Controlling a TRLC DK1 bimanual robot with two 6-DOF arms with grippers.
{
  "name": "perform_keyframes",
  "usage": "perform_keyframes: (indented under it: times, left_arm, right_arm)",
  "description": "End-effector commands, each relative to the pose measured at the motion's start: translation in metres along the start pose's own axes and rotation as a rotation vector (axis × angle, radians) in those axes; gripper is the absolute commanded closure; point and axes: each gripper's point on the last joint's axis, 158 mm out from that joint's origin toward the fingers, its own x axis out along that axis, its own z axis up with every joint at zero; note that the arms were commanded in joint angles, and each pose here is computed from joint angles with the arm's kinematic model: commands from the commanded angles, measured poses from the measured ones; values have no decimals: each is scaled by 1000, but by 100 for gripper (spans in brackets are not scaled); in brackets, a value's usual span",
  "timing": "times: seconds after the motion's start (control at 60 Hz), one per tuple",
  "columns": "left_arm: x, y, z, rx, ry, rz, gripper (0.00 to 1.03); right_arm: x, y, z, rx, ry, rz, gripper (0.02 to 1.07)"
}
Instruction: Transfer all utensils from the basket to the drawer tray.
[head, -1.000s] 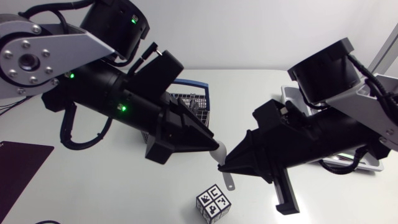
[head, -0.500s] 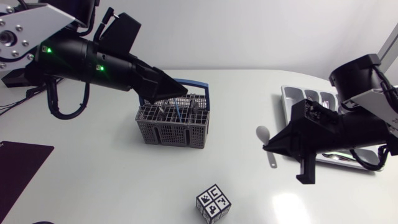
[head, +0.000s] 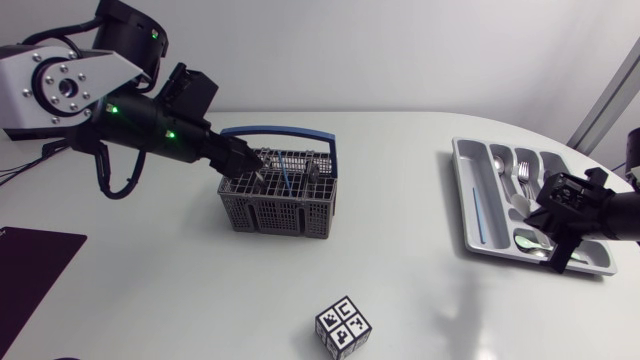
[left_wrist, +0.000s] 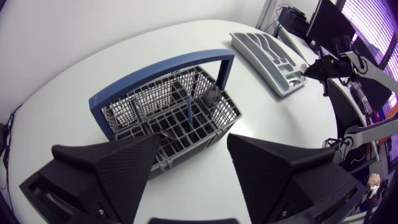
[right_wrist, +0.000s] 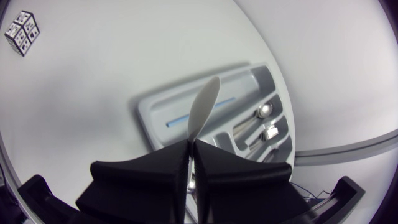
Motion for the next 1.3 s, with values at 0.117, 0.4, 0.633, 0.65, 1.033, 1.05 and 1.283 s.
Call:
perform_keyframes:
  times: [0.117,0.4,0.633,0.65,1.033,1.05,1.283]
  left_arm:
    - [9,9,-20,-38,46,11,28]
    - [10,15,-27,-86,66,38,28]
    - [7,24,-27,-123,64,59,28]
    - [7,24,-27,-123,64,59,28]
    - [12,21,-26,-211,87,50,28]
    - [11,21,-26,-215,87,51,28]
    - [19,14,-16,-329,104,43,28]
  right_arm:
    - [27,-11,-62,-27,106,-19,101]
    - [48,-20,-111,-76,206,-71,96]
    - [49,-16,-133,-116,268,-99,27]
    - [49,-16,-133,-116,268,-99,27]
    - [3,-38,-102,-6,214,-177,7]
    - [2,-38,-102,0,213,-176,7]
    - [-5,-20,-54,93,131,-148,7]
